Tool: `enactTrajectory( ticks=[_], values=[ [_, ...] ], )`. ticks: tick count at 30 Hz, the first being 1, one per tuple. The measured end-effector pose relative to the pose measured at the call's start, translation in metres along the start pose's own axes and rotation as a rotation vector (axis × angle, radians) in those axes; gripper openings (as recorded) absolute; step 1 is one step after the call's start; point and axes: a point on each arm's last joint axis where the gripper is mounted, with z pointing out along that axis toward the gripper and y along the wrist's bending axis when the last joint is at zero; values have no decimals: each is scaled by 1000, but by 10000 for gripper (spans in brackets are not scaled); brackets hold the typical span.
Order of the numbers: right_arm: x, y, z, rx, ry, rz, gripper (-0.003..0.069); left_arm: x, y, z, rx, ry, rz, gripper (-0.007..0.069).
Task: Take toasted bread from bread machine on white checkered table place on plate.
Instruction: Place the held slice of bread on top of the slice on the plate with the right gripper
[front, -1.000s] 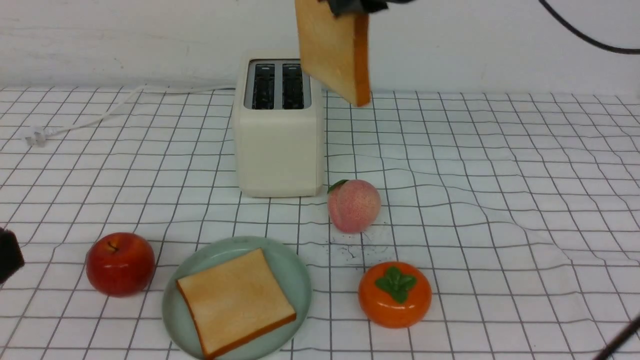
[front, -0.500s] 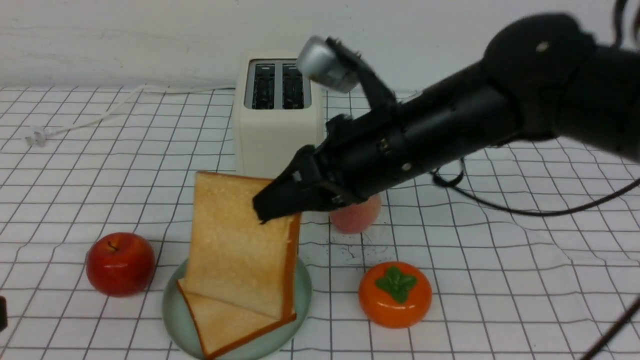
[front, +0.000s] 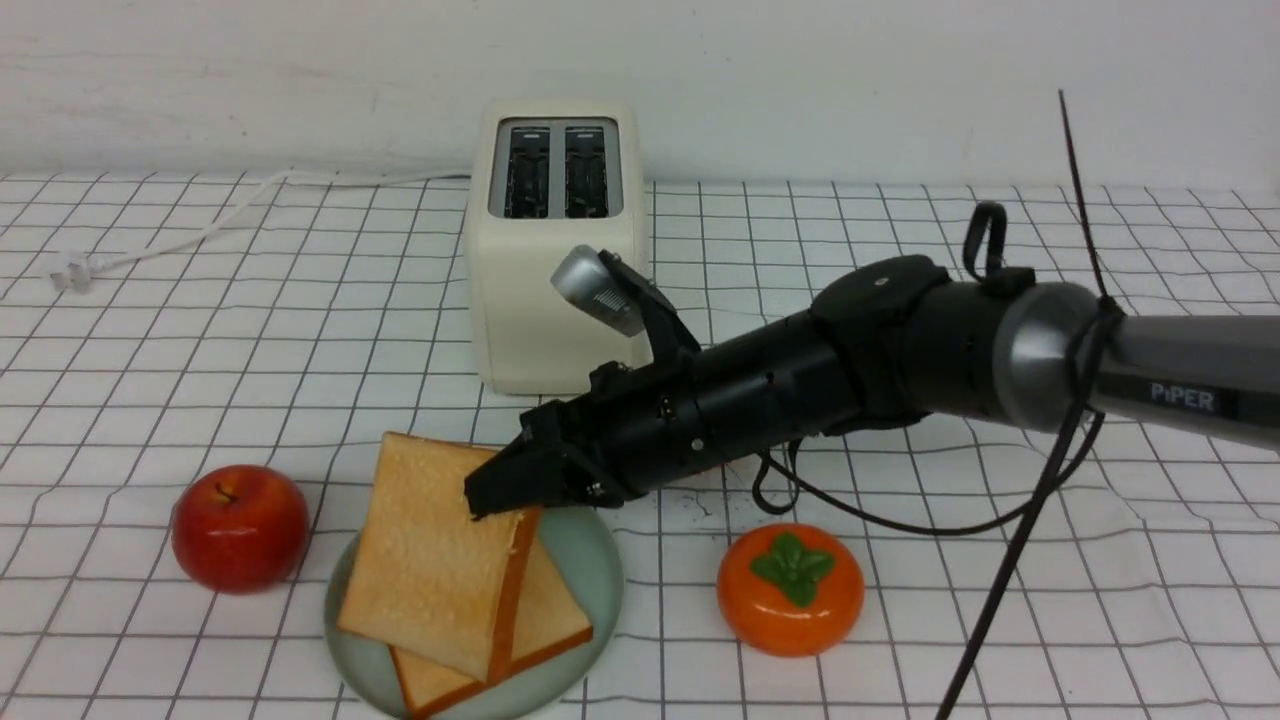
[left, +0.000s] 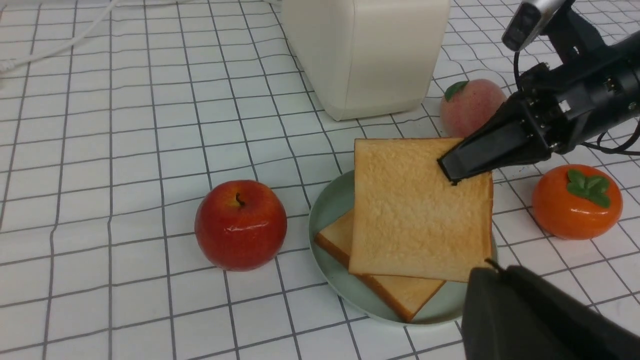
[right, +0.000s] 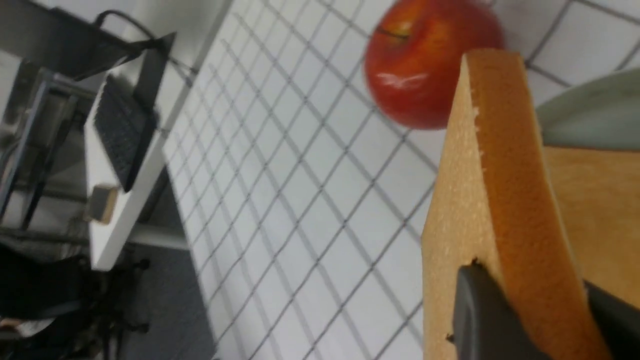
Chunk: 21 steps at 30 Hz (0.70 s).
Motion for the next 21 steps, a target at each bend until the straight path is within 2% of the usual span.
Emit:
enactTrajectory(
  ticks=[2, 3, 4, 5, 6, 7, 8, 10, 16, 21],
  values=[
    [-1, -4, 1, 20, -9, 2, 195, 0, 0, 0, 0, 0, 0, -13],
    [-1, -6, 2, 44, -16, -7, 270, 0, 0, 0, 0, 0, -1, -13],
    [-1, -7, 2, 53, -15, -14, 318, 0, 0, 0, 0, 0, -1, -13],
    [-1, -7, 2, 53, -15, -14, 328, 0, 0, 0, 0, 0, -1, -13],
    [-1, -7, 1, 64, -12, -27, 395, 0, 0, 0, 0, 0, -2, -13],
    [-1, -8, 0, 68, -12, -31, 413, 0, 0, 0, 0, 0, -2, -13],
    [-2, -6, -3, 84, -7, -52, 482, 0, 0, 0, 0, 0, -3, -13],
    [-4, -4, -9, 119, -7, -76, 521, 0, 0, 0, 0, 0, -3, -13],
    [-13, 24, -43, 252, -22, -186, 529, 0, 0, 0, 0, 0, -3, -13],
    [-13, 65, -85, 321, 9, -275, 435, -1, 0, 0, 0, -10, -3, -13]
  ],
)
